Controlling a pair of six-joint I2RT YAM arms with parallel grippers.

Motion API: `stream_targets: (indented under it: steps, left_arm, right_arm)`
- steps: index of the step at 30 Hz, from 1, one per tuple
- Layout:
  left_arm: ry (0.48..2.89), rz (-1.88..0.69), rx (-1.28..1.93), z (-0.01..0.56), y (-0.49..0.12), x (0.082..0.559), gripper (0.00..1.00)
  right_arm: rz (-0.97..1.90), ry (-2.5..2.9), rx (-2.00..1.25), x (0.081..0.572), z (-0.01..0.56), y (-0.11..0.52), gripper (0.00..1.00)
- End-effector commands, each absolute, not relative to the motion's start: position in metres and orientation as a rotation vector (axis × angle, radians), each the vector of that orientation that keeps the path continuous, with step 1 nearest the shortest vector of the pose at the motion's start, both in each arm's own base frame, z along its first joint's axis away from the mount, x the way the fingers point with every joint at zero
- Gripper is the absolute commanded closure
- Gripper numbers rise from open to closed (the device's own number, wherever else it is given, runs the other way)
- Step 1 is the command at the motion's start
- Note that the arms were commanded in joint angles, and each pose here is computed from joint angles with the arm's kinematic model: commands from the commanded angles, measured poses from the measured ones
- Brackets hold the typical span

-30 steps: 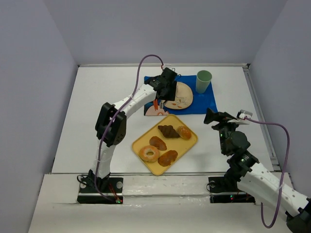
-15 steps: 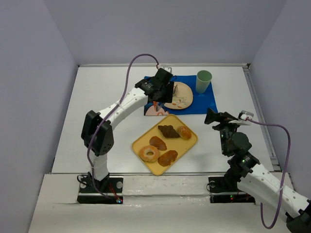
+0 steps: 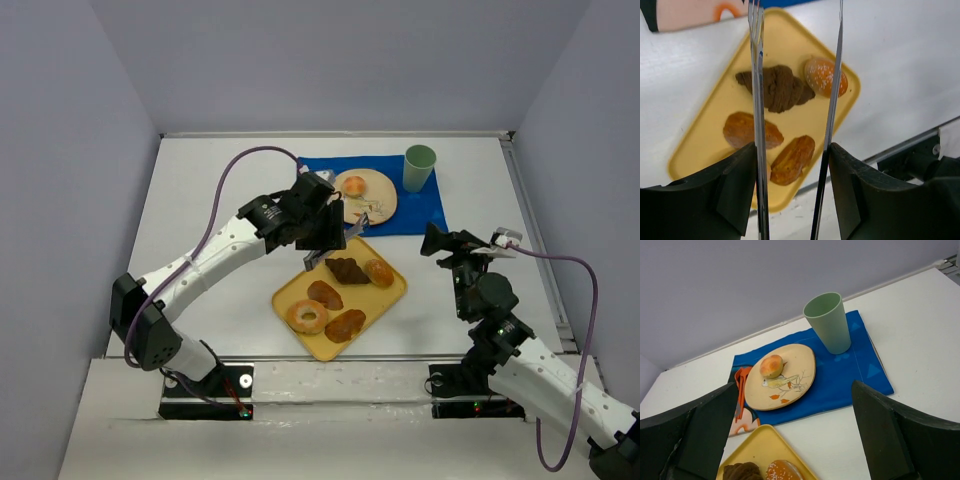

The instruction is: Place the bread

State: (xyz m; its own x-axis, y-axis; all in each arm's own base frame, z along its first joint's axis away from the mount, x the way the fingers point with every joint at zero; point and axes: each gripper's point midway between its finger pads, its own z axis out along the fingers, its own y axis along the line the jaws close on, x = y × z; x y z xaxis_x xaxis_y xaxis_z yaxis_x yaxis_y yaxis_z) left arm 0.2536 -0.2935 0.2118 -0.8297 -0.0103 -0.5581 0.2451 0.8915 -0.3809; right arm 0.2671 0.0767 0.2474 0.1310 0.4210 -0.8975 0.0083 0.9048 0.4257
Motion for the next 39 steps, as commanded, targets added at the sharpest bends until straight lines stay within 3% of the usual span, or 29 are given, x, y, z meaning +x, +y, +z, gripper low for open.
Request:
stream_targets:
  steps: [1,15,39]
  left_arm:
    - [2.696,-0.670,0.121,0.200,-0.283,0.205,0.35]
    - [2.919,-0.702,0.102,0.185,-0.279,0.157,0.33]
    - [2.973,-0.553,0.022,0.186,-0.282,0.172,0.31]
  right_arm:
    - [0.355,1.352,0.402,0.265,0.264,0.076,0.00]
    - [0.342,1.364,0.404,0.269,0.261,0.078,0.00]
    - [0.332,1.360,0.408,0.270,0.260,0.076,0.00]
